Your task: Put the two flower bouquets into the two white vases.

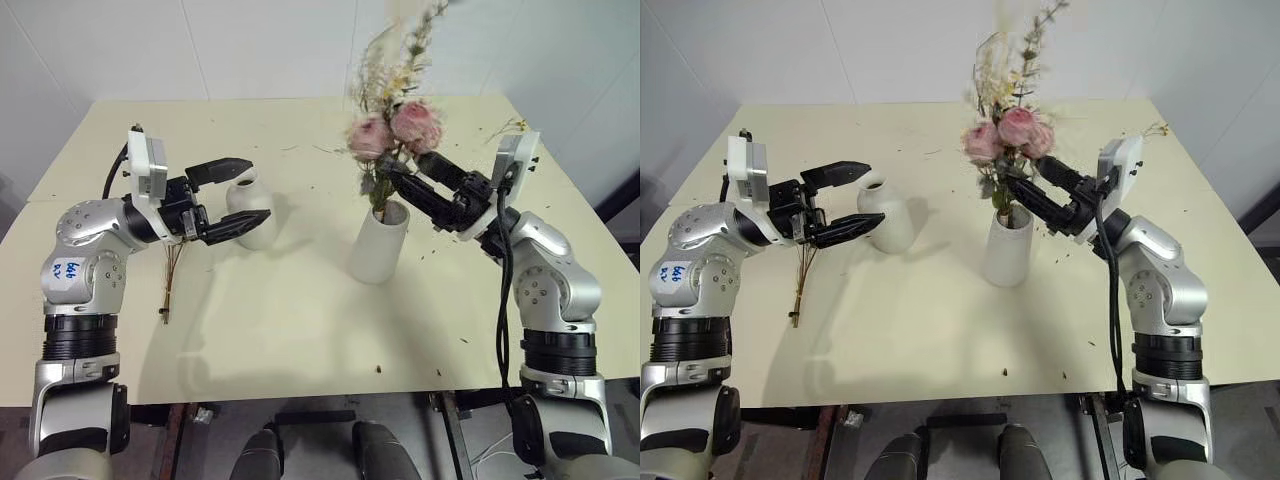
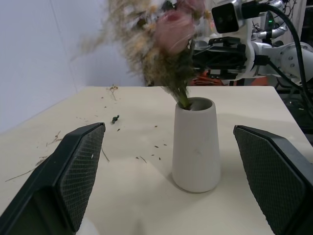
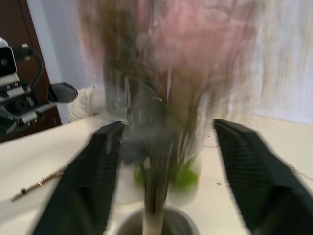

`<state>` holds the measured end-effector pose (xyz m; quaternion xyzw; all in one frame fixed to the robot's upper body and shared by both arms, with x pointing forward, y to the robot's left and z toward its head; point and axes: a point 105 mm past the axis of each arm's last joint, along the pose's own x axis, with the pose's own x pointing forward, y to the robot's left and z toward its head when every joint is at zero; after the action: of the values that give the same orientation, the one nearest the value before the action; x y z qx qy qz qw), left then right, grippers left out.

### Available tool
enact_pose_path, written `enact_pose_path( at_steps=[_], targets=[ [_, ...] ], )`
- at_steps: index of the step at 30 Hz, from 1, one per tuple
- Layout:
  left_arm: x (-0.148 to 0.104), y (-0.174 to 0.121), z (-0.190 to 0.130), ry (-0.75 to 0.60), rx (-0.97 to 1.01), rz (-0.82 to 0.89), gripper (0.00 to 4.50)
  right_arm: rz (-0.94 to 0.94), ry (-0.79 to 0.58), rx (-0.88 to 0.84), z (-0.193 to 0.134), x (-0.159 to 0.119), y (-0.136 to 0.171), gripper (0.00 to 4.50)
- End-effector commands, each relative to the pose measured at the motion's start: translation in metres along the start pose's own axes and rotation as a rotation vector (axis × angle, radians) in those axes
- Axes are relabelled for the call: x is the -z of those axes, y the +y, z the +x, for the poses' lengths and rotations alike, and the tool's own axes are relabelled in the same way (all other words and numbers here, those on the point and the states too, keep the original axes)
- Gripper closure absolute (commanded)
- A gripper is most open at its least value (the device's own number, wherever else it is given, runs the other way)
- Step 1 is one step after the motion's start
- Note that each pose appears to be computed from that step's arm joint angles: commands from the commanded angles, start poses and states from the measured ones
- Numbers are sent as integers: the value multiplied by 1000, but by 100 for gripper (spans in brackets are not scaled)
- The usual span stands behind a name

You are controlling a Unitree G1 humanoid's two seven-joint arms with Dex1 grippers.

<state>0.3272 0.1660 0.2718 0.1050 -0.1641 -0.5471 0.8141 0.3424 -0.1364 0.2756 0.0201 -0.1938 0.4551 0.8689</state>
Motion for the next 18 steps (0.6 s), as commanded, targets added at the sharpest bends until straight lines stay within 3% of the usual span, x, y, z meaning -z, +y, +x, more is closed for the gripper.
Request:
enact_pose_path(
  at_steps=[1, 8, 12, 15, 18],
  targets=[
    [-14, 16, -20, 58, -126, 76, 0, -112, -11, 0, -17, -26, -7, 3],
    [-14, 37, -80, 315, -385, 25, 0, -219, 144, -1, -53, -37, -25, 3],
    [23, 41, -134, 677, -610, -174, 0, -273, 345, -131, -82, -33, -16, 3],
    [45, 44, -159, 797, -792, -324, 0, -278, 368, -188, -82, -35, -7, 3],
    [65, 34, -155, 875, -766, -381, 0, -301, 372, -241, -75, -32, 4, 3]
  ],
)
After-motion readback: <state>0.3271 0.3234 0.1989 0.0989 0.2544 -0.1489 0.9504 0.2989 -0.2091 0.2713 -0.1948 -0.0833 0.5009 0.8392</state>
